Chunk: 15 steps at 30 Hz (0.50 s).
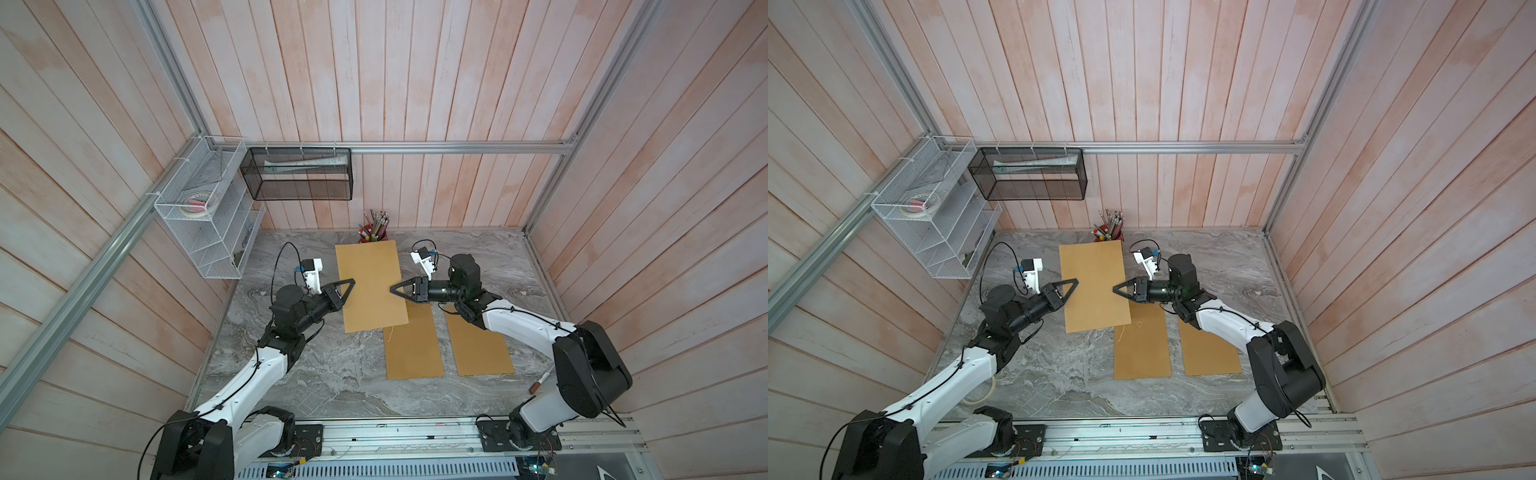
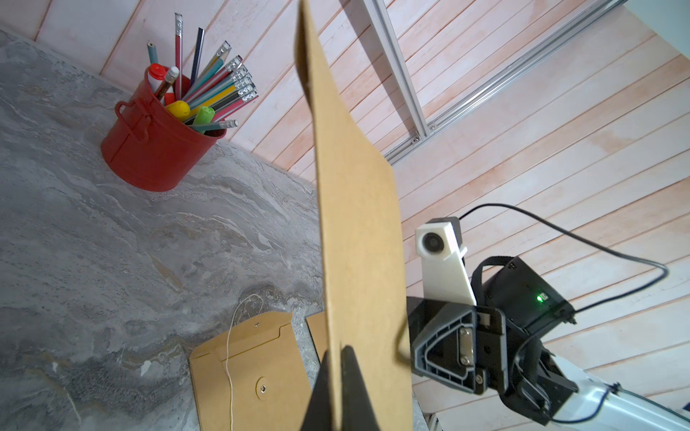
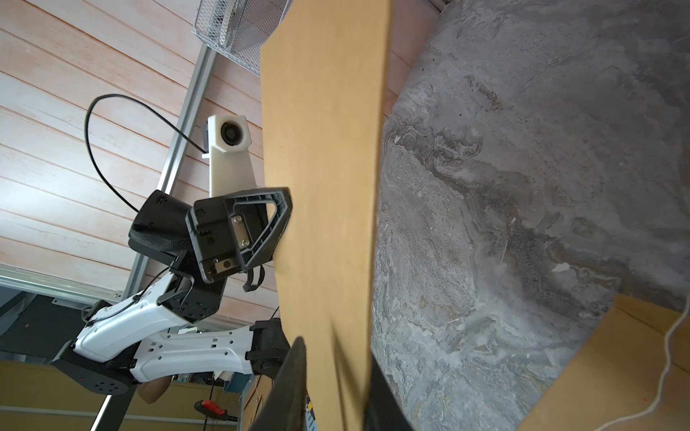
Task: Open the file bag
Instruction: Pick up the file bag from the center of the board.
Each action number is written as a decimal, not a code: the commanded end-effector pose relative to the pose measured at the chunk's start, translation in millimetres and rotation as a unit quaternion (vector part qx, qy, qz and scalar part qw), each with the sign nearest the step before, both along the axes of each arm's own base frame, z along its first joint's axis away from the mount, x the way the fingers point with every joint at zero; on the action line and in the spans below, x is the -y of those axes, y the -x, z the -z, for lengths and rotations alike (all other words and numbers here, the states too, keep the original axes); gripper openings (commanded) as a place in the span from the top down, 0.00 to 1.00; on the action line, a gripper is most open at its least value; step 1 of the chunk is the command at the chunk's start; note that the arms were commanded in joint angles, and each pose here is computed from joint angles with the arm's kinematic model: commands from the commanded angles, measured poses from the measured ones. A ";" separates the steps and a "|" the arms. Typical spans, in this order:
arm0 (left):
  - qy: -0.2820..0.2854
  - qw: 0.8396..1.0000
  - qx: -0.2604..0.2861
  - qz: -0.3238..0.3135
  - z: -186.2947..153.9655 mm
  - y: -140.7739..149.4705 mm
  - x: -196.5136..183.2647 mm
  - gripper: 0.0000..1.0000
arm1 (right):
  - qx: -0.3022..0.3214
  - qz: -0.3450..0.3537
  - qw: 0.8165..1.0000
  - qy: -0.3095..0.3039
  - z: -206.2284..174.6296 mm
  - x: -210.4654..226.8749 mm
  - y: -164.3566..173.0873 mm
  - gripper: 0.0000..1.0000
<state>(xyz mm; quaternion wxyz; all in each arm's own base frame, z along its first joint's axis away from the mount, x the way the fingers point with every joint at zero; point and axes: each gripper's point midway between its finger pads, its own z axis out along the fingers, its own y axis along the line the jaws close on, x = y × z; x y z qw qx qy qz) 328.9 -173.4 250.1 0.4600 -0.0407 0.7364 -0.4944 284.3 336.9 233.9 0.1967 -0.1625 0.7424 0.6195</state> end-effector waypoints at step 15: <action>-0.032 0.997 0.027 -0.060 -10.5 -17.6 -21.4 1.00 | 0.002 -0.027 1.000 0.011 5.1 -5.2 32.5 0.87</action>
